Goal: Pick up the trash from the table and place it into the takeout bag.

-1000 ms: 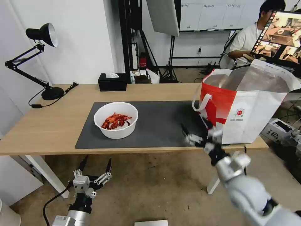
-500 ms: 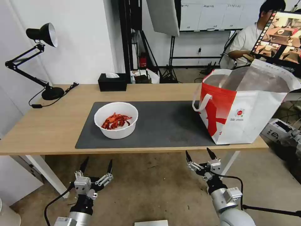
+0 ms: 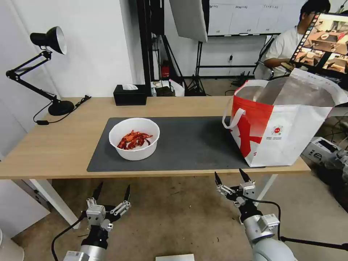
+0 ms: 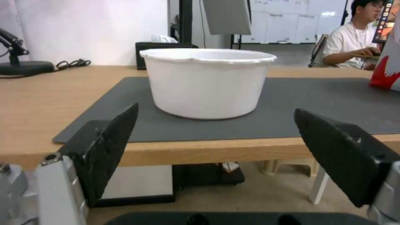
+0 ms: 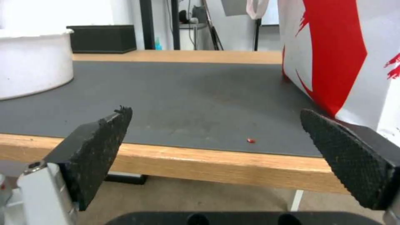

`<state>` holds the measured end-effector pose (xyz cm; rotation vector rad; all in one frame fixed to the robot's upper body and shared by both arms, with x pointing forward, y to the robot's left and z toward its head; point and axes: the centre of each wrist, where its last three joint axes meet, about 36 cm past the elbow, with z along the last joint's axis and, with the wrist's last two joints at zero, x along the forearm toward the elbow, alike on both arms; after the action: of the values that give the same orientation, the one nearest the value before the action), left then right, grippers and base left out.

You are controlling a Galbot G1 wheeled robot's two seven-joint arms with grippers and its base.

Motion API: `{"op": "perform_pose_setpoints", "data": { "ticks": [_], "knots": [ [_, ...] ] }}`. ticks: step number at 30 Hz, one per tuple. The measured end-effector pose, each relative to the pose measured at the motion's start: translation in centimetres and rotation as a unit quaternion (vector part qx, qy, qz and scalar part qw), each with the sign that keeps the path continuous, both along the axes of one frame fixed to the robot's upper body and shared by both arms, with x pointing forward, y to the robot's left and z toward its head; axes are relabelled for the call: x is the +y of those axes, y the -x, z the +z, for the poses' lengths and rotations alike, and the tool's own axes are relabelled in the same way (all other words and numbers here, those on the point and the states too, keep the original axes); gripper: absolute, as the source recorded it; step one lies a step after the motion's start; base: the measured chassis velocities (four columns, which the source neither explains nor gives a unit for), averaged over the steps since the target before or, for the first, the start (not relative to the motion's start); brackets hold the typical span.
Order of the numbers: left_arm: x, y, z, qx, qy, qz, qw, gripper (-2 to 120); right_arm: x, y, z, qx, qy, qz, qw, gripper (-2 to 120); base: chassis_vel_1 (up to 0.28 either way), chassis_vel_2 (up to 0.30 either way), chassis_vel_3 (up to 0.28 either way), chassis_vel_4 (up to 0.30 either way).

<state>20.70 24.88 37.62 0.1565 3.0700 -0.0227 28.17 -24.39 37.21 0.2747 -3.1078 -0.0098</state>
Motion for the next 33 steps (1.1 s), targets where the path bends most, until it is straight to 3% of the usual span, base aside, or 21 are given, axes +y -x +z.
{"op": "perform_pose_setpoints", "data": {
  "ticks": [8, 11, 13, 14, 16, 17, 19, 20, 22, 27, 29, 30, 32, 33],
  "knots": [
    [0.3, -0.4, -0.1, -0.002, 0.002, 0.001, 1.0000, 100, 0.0, 0.0, 0.1, 0.002, 0.004, 0.001, 1.000, 100, 0.000, 0.000, 0.000, 0.000],
    [1.3, -1.7, 0.9, -0.012, 0.004, 0.001, 0.9999, 100, 0.0, 0.0, 0.1, 0.002, 0.004, 0.001, 1.000, 100, 0.000, 0.000, 0.000, 0.000],
    [2.8, -3.3, 3.0, -0.026, 0.008, 0.006, 0.9996, 100, 0.0, 0.0, 0.1, 0.002, 0.004, 0.001, 1.000, 100, 0.000, 0.000, 0.000, 0.000],
    [2.8, -3.3, 3.0, -0.026, 0.008, 0.006, 0.9996, 100, 0.0, 0.0, 0.1, 0.002, 0.004, 0.001, 1.000, 100, 0.000, 0.000, 0.000, 0.000],
    [4.5, -6.1, 6.2, -0.039, 0.014, 0.005, 0.9991, 100, 0.0, 0.0, 0.1, 0.002, 0.004, 0.001, 1.000, 100, 0.000, 0.000, 0.000, 0.000],
    [4.5, -6.1, 6.2, -0.039, 0.014, 0.005, 0.9991, 100, 0.0, 0.0, 0.1, 0.002, 0.004, 0.001, 1.000, 100, 0.000, 0.000, 0.000, 0.000],
    [6.2, -8.6, 8.9, -0.041, 0.029, 0.004, 0.9987, 100, 0.0, 0.0, 0.1, 0.002, 0.004, 0.001, 1.000, 100, 0.000, 0.000, 0.000, 0.000],
    [6.2, -8.6, 8.9, -0.041, 0.029, 0.004, 0.9987, 100, 0.0, 0.0, 0.1, 0.002, 0.004, 0.001, 1.000, 100, 0.000, 0.000, 0.000, 0.000],
    [7.9, -9.6, 11.4, -0.021, 0.049, 0.008, 0.9985, 100, 0.0, 0.0, 0.1, 0.002, 0.004, 0.001, 1.000, 100, 0.000, 0.000, 0.000, 0.000],
    [8.7, -10.7, 13.3, 0.027, 0.072, 0.001, 0.9970, 100, 0.0, 0.0, 0.1, 0.002, 0.004, 0.001, 1.000, 100, 0.000, 0.000, 0.000, 0.000],
    [9.1, -12.8, 14.3, 0.098, 0.097, -0.017, 0.9903, 100, 0.0, 0.0, 0.1, 0.002, 0.004, 0.001, 1.000, 100, 0.000, 0.000, 0.000, 0.000],
    [9.1, -12.8, 14.3, 0.098, 0.097, -0.017, 0.9903, 100, 0.0, 0.0, 0.1, 0.002, 0.004, 0.001, 1.000, 100, 0.000, 0.000, 0.000, 0.000],
    [9.8, -14.7, 14.9, 0.149, 0.122, -0.036, 0.9806, 100, 0.0, 0.0, 0.1, 0.002, 0.004, 0.001, 1.000, 100, 0.000, 0.000, 0.000, 0.000],
    [9.8, -14.7, 14.9, 0.149, 0.122, -0.036, 0.9806, 100, 0.0, 0.0, 0.1, 0.002, 0.004, 0.001, 1.000, 100, 0.000, 0.000, 0.000, 0.000]
  ]
}}
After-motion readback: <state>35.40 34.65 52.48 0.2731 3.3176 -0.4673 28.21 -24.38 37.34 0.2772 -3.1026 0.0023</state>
